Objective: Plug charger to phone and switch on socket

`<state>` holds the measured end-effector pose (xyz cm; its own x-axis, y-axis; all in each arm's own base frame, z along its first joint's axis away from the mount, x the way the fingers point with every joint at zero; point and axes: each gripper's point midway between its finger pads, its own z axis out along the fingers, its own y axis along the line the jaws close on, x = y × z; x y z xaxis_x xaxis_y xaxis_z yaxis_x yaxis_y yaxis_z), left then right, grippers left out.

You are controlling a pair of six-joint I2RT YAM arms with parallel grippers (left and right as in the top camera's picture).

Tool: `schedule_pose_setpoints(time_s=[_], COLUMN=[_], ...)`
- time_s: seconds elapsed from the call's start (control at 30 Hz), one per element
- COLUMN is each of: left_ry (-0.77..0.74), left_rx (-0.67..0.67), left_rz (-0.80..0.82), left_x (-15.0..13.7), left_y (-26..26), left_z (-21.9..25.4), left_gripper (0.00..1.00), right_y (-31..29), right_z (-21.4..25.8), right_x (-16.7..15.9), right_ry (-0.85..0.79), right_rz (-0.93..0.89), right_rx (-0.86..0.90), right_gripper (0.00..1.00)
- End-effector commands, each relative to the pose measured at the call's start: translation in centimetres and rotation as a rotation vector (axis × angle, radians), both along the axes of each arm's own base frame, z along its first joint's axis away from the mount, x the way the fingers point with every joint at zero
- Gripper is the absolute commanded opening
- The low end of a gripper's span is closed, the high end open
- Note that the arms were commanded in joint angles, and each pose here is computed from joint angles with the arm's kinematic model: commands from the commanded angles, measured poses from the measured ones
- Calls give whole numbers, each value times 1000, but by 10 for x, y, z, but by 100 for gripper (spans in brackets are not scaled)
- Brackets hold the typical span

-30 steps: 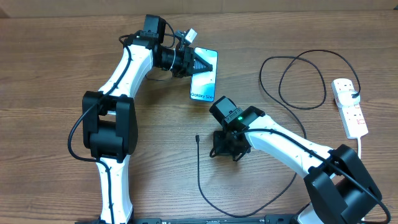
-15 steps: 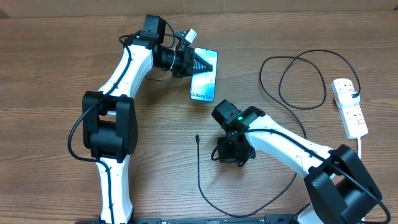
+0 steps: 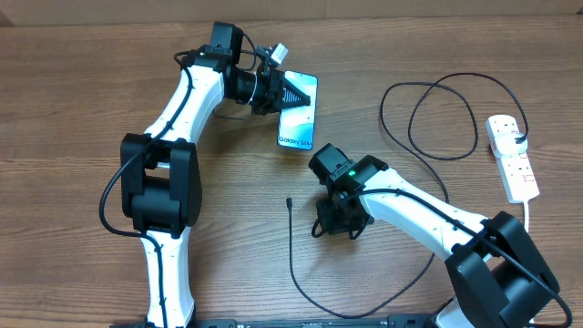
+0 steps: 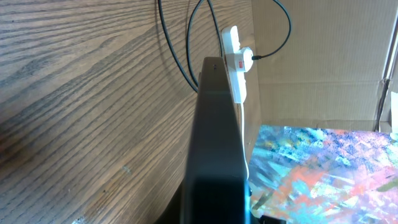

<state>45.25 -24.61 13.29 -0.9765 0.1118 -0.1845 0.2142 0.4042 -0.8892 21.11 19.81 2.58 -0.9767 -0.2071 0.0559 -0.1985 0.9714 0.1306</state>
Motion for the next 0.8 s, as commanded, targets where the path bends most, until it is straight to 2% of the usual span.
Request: schedule_pose_setpoints(time_s=[0.0, 0.13, 0.23, 0.27, 0.33, 0.4, 0.77], left_ry=[-38, -37, -36, -36, -36, -36, -37], left_rx=[-26, -27, -27, -27, -27, -27, -27], left_rz=[-17, -16, -17, -17, -17, -17, -18], left_x=[-1, -1, -1, -1, -1, -1, -1], left_y=[-1, -1, -1, -1, -1, -1, -2], left_z=[13, 13, 13, 13, 13, 13, 13], left_gripper=[4, 4, 4, 4, 4, 4, 4], right_y=[3, 4, 11, 13, 14, 15, 20], right_z=[2, 2, 4, 4, 4, 4, 1], right_x=[1, 0, -5, -6, -6, -5, 1], right_ry=[-7, -3, 19, 22, 21, 12, -4], right_rz=[7, 28, 98, 108, 120, 135, 133], right_rx=[9, 20, 69, 77, 83, 91, 102], right_gripper=[25, 31, 40, 44, 60, 65, 66])
